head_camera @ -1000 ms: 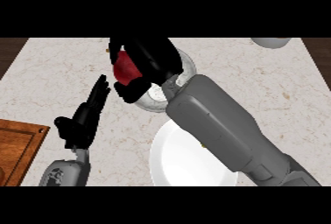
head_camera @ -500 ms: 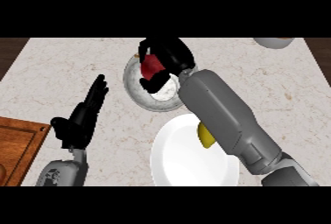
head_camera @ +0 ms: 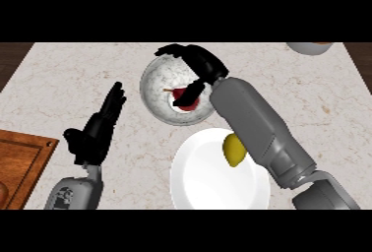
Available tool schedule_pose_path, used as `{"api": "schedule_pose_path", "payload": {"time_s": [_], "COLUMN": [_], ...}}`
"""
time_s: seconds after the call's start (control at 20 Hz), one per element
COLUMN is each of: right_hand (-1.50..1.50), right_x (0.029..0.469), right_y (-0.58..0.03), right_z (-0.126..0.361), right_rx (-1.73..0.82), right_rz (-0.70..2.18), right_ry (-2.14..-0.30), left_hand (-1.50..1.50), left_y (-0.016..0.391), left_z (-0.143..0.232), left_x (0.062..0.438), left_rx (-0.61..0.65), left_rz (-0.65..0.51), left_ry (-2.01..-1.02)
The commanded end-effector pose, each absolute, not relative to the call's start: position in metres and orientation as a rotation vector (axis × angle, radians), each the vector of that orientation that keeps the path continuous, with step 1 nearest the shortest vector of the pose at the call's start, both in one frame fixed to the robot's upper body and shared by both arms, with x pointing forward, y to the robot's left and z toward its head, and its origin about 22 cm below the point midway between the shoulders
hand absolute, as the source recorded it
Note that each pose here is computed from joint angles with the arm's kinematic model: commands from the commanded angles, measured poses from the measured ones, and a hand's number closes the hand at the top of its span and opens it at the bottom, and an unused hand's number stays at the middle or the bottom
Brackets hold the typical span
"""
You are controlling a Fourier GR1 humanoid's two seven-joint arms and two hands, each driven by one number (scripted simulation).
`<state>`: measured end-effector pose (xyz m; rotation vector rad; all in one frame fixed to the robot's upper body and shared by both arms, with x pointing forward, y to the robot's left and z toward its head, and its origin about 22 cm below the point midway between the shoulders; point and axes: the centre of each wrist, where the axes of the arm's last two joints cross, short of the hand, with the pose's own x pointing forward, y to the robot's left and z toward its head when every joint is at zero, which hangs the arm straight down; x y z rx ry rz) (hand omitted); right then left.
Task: Pick the pear from the plate and place it in the bowl
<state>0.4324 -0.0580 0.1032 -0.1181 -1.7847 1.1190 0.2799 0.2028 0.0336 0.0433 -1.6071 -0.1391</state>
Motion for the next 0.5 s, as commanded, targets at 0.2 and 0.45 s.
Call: {"api": "schedule_pose_path", "payload": {"time_s": [0.2,0.45], "right_hand": [-1.5,-1.5], "right_x": [0.444,0.46], "right_y": [-0.07,-0.096], "right_z": [0.124,0.153], "right_rx": [0.029,0.118], "right_rz": [0.819,0.722], "right_ry": [-1.974,-1.895], "left_hand": [0.0,0.0], "left_y": [0.205,0.216], "left_z": [0.025,0.04], "left_x": [0.277,0.276], "left_rx": [0.056,0.058], "left_rz": [-0.114,-0.127], "left_ry": [-1.599,-1.591]}}
